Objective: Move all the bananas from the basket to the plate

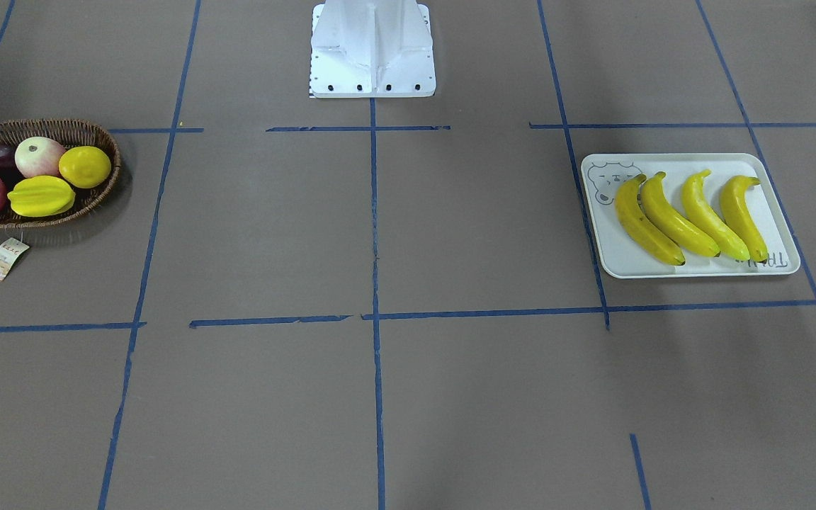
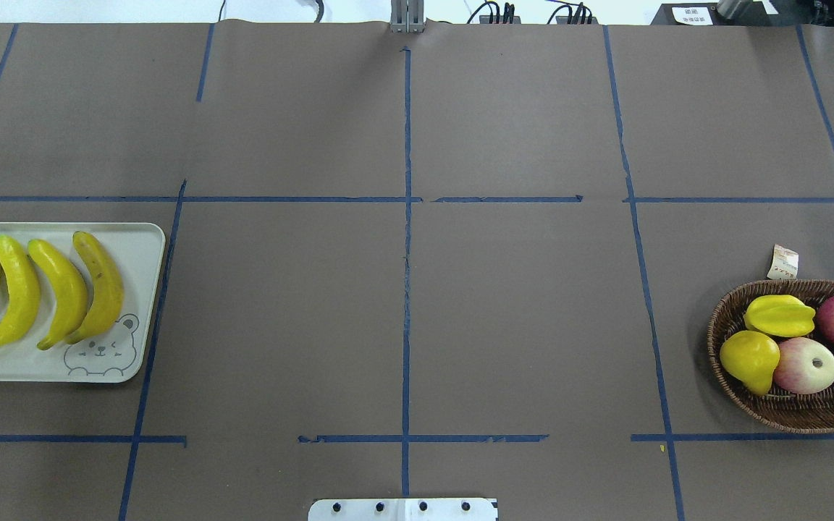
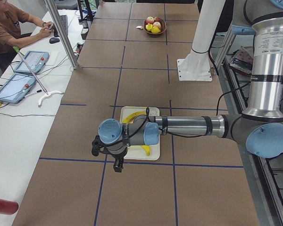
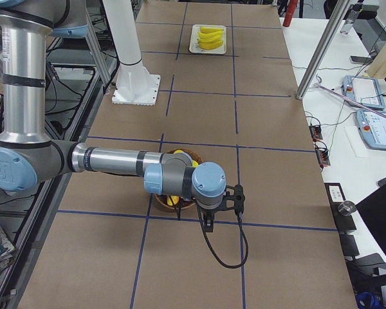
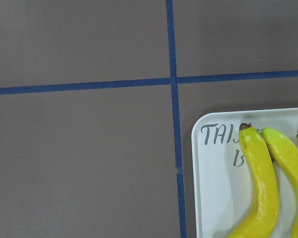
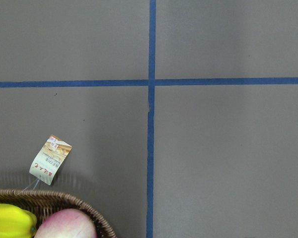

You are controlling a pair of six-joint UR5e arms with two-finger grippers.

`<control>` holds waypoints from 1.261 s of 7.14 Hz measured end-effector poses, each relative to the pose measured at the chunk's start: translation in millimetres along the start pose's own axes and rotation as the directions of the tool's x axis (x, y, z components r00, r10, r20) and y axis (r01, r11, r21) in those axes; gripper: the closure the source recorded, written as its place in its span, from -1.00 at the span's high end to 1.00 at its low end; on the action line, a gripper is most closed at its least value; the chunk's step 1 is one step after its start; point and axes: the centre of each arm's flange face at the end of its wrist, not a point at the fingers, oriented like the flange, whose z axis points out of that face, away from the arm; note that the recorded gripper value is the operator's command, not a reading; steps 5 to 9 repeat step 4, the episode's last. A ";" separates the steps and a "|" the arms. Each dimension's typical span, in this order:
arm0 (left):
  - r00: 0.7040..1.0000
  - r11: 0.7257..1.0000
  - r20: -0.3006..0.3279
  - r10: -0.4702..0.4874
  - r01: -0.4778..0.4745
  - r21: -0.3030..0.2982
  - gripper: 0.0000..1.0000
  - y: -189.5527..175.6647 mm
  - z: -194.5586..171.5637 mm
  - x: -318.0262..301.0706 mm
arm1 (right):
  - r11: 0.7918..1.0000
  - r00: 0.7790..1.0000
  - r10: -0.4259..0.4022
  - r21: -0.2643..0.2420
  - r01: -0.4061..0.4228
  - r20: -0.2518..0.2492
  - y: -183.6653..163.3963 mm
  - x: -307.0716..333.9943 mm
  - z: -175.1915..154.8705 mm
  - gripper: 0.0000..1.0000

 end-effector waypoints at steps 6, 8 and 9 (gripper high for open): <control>1.000 1.000 0.000 0.001 -0.001 0.001 0.99 -0.4 0.0 0.0 | 1.000 1.000 -0.006 0.004 0.006 0.001 -0.5 -1.8 -1.4 1.00; 1.000 1.000 0.000 0.001 -0.001 0.001 0.99 -0.4 0.0 0.0 | 1.000 1.000 -0.006 0.004 0.006 0.001 -0.5 -1.8 -1.4 1.00; 1.000 1.000 0.000 0.001 -0.001 0.001 0.99 -0.4 0.0 0.0 | 1.000 1.000 -0.006 0.004 0.006 0.001 -0.5 -1.8 -1.4 1.00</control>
